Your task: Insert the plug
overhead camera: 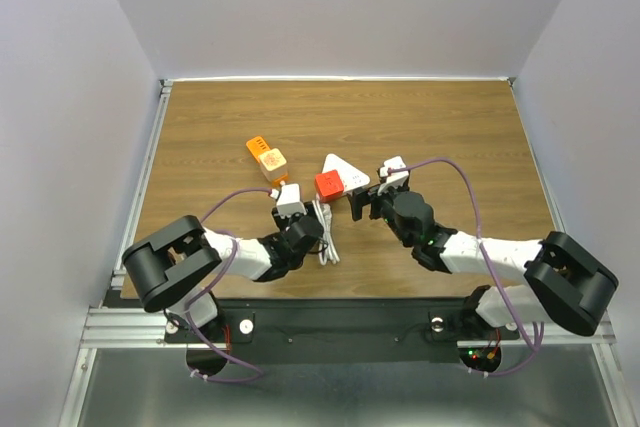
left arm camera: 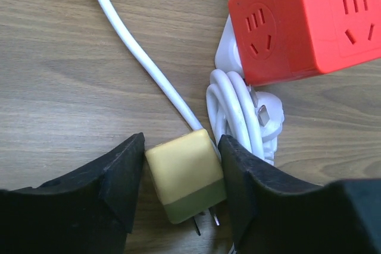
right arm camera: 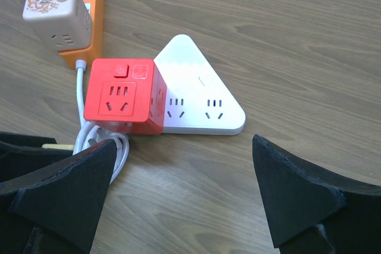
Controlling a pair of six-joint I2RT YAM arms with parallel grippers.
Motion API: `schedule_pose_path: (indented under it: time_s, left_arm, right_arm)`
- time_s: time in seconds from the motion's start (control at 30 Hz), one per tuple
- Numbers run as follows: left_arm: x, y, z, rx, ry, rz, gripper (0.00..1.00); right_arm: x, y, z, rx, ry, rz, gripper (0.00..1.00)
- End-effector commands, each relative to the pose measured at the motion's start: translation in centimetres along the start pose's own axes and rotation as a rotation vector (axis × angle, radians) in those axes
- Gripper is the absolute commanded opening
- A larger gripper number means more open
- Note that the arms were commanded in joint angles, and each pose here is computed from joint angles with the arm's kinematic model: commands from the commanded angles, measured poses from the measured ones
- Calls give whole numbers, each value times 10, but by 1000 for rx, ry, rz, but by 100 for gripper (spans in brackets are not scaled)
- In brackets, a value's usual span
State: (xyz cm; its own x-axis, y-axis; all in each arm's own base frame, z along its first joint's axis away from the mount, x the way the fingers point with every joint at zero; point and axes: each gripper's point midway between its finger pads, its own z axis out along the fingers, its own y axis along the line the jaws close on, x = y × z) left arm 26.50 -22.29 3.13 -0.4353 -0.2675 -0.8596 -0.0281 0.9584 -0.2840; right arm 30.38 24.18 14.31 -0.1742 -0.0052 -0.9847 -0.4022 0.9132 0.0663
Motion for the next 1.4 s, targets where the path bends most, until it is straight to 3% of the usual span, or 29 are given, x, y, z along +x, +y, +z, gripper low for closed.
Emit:
schedule_pose_path:
  time_s: [0.0, 0.03, 0.17, 0.3, 0.43, 0.7, 0.9, 1.13, 1.37]
  left_arm:
    - [9, 15, 0, -27, 40, 113, 51]
    - [9, 16, -1, -24, 40, 115, 51]
    - [5, 18, -10, 12, 40, 110, 28]
    - [-1, 11, -22, 96, 42, 122, 20]
    - [-22, -5, -37, 233, -27, 141, 0]
    - [-62, -42, -74, 526, -184, 192, 0]
    - [-97, -72, -116, 780, -395, 299, 0]
    - [-97, -98, -138, 952, -454, 439, 0]
    - [-89, -103, -137, 982, -446, 483, 0]
  right_arm:
    - [-14, 1, 3, -1, -49, 29, 100]
    - [-14, 1, 4, -1, -51, 28, 100]
    - [-16, 0, 3, -5, -56, 36, 100]
    - [-23, 5, 1, -41, -68, 54, 100]
    - [-32, 21, -7, -141, -69, 105, 100]
    - [-42, 59, -37, -383, -17, 256, 100]
    - [-30, 90, -60, -566, 81, 357, 97]
    - [-22, 105, -65, -642, 152, 400, 93]
    - [-44, 96, -77, -626, 69, 431, 93]
